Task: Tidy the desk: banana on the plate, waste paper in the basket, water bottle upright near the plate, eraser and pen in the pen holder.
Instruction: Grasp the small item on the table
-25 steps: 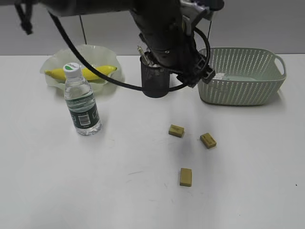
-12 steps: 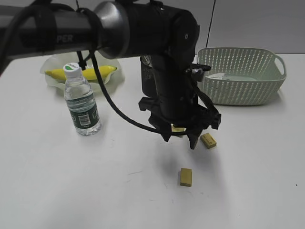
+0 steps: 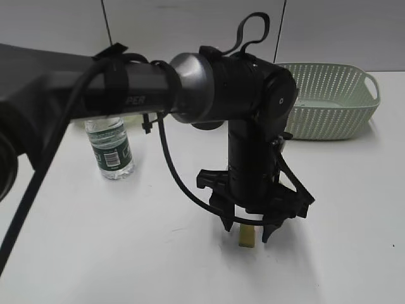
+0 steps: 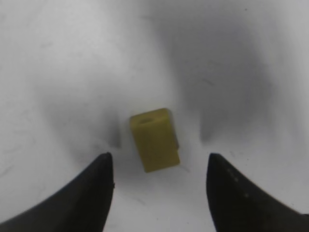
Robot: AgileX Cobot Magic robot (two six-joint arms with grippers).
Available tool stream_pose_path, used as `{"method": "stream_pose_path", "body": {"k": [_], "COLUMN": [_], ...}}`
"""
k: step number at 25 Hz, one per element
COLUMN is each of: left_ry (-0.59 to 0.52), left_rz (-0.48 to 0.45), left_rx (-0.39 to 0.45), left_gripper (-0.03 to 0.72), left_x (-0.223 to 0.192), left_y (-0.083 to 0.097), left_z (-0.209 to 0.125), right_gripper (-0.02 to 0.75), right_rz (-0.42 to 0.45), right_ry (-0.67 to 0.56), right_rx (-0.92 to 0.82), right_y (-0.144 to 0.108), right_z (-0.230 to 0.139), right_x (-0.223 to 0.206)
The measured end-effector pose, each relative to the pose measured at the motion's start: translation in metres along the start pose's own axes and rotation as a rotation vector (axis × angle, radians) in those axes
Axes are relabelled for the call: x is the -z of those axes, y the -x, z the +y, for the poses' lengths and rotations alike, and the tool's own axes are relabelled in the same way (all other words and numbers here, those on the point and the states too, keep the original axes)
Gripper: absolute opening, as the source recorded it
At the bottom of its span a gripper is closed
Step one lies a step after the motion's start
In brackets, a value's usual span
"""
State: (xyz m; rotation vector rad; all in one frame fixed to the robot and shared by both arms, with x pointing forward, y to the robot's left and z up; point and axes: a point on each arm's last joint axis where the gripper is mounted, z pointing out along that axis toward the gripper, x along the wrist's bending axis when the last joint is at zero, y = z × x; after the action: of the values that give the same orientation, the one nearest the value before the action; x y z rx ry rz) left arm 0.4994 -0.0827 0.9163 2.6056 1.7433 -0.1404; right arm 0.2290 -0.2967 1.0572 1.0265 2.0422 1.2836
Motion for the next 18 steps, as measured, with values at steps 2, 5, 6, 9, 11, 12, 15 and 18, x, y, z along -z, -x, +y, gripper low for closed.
{"method": "stream_pose_path", "body": {"k": [2, 5, 6, 9, 11, 12, 15, 18], "left_ry": [-0.002, -0.004, -0.005, -0.011, -0.01, -0.008, 0.005, 0.013], "left_rz": [0.002, 0.018, 0.023, 0.034, 0.038, 0.039, 0.035, 0.037], "left_rx": [0.005, 0.002, 0.002, 0.001, 0.0, -0.001, -0.002, -0.006], "left_gripper": [0.457, 0.457, 0.457, 0.448, 0.407, 0.368, 0.218, 0.188], "left_x": [-0.008, -0.015, -0.017, -0.025, -0.025, -0.025, -0.025, -0.021], "left_y": [0.0, -0.001, -0.001, -0.002, -0.002, -0.002, -0.002, -0.001], "left_z": [0.001, 0.003, 0.003, 0.004, 0.005, 0.005, 0.006, 0.008], "right_gripper": [0.488, 0.488, 0.488, 0.489, 0.489, 0.489, 0.489, 0.489], "right_rz": [0.0, 0.0, 0.0, 0.0, 0.0, 0.0, 0.0, 0.0], "right_ry": [0.001, 0.001, 0.001, 0.001, 0.001, 0.001, 0.001, 0.001], "right_rx": [0.0, 0.0, 0.0, 0.0, 0.0, 0.0, 0.0, 0.0], "right_y": [0.0, 0.0, 0.0, 0.0, 0.0, 0.0, 0.0, 0.0], "right_z": [0.0, 0.0, 0.0, 0.0, 0.0, 0.0, 0.0, 0.0], "right_x": [0.0, 0.0, 0.0, 0.0, 0.0, 0.0, 0.0, 0.0]}}
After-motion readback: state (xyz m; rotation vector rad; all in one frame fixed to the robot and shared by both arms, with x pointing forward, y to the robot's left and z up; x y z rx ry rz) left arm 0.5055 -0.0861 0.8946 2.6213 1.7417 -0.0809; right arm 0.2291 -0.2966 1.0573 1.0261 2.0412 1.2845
